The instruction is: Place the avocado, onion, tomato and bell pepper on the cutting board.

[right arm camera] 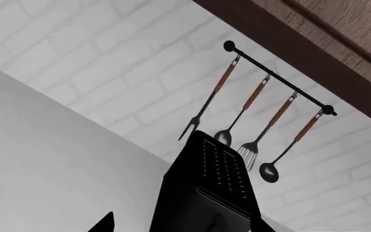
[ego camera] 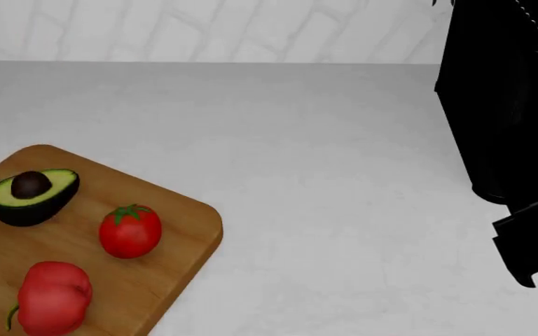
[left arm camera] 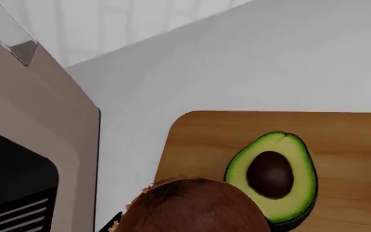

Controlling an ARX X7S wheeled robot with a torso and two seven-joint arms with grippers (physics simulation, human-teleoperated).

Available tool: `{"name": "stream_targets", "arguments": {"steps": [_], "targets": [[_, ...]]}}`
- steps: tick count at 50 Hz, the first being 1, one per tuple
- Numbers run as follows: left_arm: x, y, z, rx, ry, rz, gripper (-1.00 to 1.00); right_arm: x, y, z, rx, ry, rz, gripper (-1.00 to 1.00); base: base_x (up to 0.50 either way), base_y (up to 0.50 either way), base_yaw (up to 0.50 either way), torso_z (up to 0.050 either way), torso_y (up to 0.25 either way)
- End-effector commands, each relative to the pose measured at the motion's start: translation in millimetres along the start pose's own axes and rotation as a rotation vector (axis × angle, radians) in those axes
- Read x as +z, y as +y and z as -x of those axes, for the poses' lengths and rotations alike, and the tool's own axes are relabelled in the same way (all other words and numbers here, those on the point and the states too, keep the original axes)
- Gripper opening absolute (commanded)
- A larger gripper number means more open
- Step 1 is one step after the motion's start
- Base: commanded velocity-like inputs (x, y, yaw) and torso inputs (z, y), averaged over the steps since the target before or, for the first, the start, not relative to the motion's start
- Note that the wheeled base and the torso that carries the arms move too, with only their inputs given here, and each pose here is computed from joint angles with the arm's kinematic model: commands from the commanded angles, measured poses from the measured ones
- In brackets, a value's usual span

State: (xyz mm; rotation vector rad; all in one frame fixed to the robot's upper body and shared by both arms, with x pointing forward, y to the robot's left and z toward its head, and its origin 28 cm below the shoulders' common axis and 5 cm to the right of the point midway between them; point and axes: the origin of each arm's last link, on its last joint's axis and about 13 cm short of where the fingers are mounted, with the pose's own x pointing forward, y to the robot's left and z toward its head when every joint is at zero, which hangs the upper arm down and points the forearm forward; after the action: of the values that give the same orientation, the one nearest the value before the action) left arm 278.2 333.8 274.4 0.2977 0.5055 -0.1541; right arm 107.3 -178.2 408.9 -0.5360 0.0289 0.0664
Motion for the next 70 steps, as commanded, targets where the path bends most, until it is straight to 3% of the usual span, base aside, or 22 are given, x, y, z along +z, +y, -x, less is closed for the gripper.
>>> {"name": "stream_targets", "arguments": {"steps": [1, 26, 27, 45, 59, 67, 70], "targets": [[-4, -1.8, -4, -0.014, -0.008, 0.018, -1.0, 6, 0.5, -1, 0.015, -0.037, -0.015, 1.0, 0.0, 0.0, 0.0, 0.0, 0.0], [-16, -7.4, -6, -0.032, 0.024, 0.014, -1.0, 3, 0.1, 0, 0.009, -0.039, -0.026, 1.0, 0.0, 0.0, 0.0, 0.0, 0.0], [-16, -7.1, -5, -0.028, 0.024, 0.013, 1.0, 3, 0.2, 0, 0.01, -0.04, -0.025, 1.0, 0.0, 0.0, 0.0, 0.0, 0.0], [-6, -11.0, 10, -0.041, -0.023, -0.007, 1.0, 4, 0.4, 0, 0.012, -0.04, -0.023, 1.0, 0.0, 0.0, 0.0, 0.0, 0.0], [24, -29.9, 64, -0.091, -0.203, -0.062, 1.0, 6, -0.3, 3, 0.01, -0.048, -0.022, 1.0, 0.0, 0.0, 0.0, 0.0, 0.0], [21, -35.6, 86, -0.097, -0.31, -0.005, 1.0, 7, 3.6, 6, 0.024, -0.056, -0.032, 1.0, 0.0, 0.0, 0.0, 0.0, 0.0], [15, -40.1, 93, -0.103, -0.347, -0.022, 1.0, 4, 10.1, 6, 0.039, -0.067, -0.034, 1.0, 0.0, 0.0, 0.0, 0.0, 0.0]]}}
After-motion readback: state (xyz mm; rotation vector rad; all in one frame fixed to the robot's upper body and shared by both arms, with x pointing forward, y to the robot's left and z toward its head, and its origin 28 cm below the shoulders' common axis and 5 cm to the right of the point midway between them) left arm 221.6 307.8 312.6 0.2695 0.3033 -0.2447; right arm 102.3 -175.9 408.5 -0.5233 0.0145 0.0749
